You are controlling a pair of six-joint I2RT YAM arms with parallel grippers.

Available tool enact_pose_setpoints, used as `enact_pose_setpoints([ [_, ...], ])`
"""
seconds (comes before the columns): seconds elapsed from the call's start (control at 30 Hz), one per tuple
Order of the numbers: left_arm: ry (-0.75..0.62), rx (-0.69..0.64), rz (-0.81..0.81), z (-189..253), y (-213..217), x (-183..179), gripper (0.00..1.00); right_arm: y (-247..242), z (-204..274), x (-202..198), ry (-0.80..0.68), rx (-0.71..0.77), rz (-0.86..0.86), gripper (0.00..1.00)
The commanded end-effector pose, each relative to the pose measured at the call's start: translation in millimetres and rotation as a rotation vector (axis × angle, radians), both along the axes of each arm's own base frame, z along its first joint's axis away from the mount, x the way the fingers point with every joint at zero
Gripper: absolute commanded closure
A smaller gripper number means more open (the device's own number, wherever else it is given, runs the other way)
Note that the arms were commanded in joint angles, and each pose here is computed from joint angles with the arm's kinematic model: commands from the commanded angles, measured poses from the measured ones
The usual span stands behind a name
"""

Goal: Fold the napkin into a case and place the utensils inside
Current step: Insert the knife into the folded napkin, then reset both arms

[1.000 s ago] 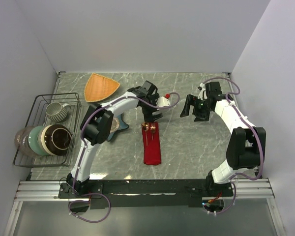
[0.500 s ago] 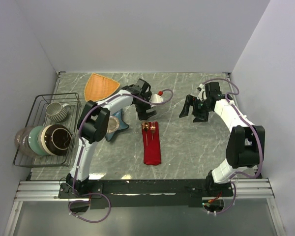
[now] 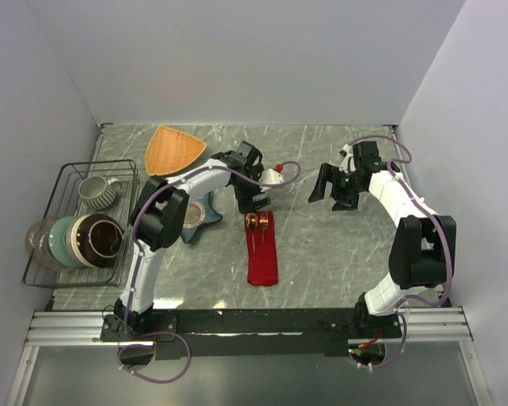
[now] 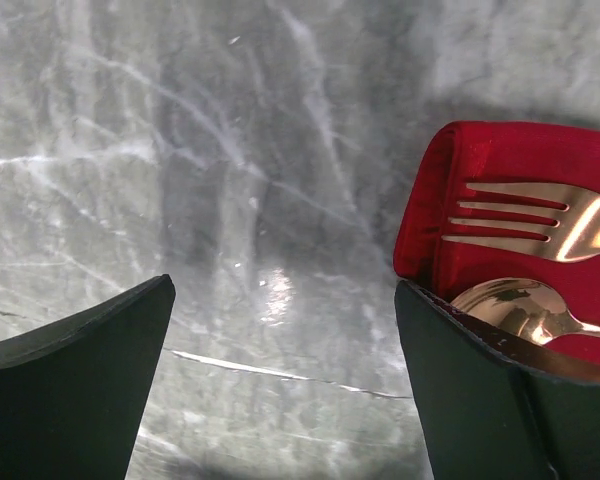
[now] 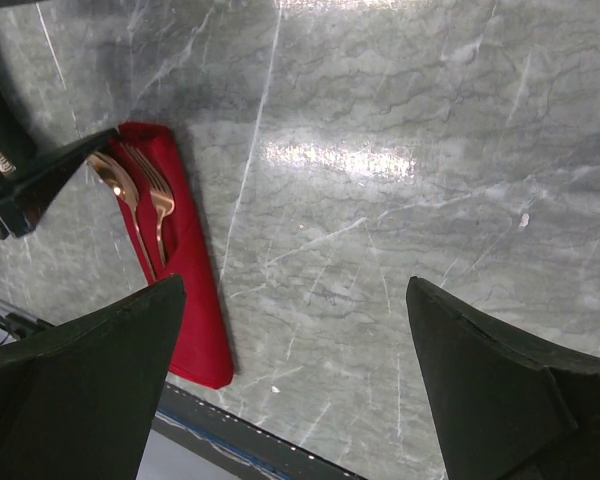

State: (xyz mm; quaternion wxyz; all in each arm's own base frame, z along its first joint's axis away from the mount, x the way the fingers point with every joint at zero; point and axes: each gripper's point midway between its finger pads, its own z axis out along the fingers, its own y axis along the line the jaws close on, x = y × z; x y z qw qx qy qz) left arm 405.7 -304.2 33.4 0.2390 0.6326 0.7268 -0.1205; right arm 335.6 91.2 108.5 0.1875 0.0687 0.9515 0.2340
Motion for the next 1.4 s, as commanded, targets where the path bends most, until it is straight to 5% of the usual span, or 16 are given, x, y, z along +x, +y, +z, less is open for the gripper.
enact_pose_setpoints([
  [0.0,-0.054,-0.03,0.004,25.6,-6.8,-0.2,0.02,0.2,5.8,5.8,-0.011,0.011,-0.007,0.0],
  [0.27,-0.117,-0.056,0.105,48.9,-7.0,23.9,0.01,3.6,8.5,13.3,-0.012,0.027,0.016,0.0],
  [0.57,-0.254,-0.214,0.32,162.6,21.7,72.8,0.01,1.5,55.9,50.3,-0.169,-0.015,0.116,0.0],
  [0.8,-0.13,-0.399,0.559,232.3,78.3,74.3,0.01,-12.4,103.4,58.6,-0.324,-0.127,0.183,0.0],
  [1.0,-0.083,-0.357,0.786,227.5,130.7,29.6,0.01,-11.2,98.8,27.0,-0.356,-0.115,0.172,0.0],
  [1.37,0.004,-0.317,0.908,151.4,164.1,-70.2,0.01,-6.9,55.2,-53.0,-0.438,-0.238,0.223,0.0],
])
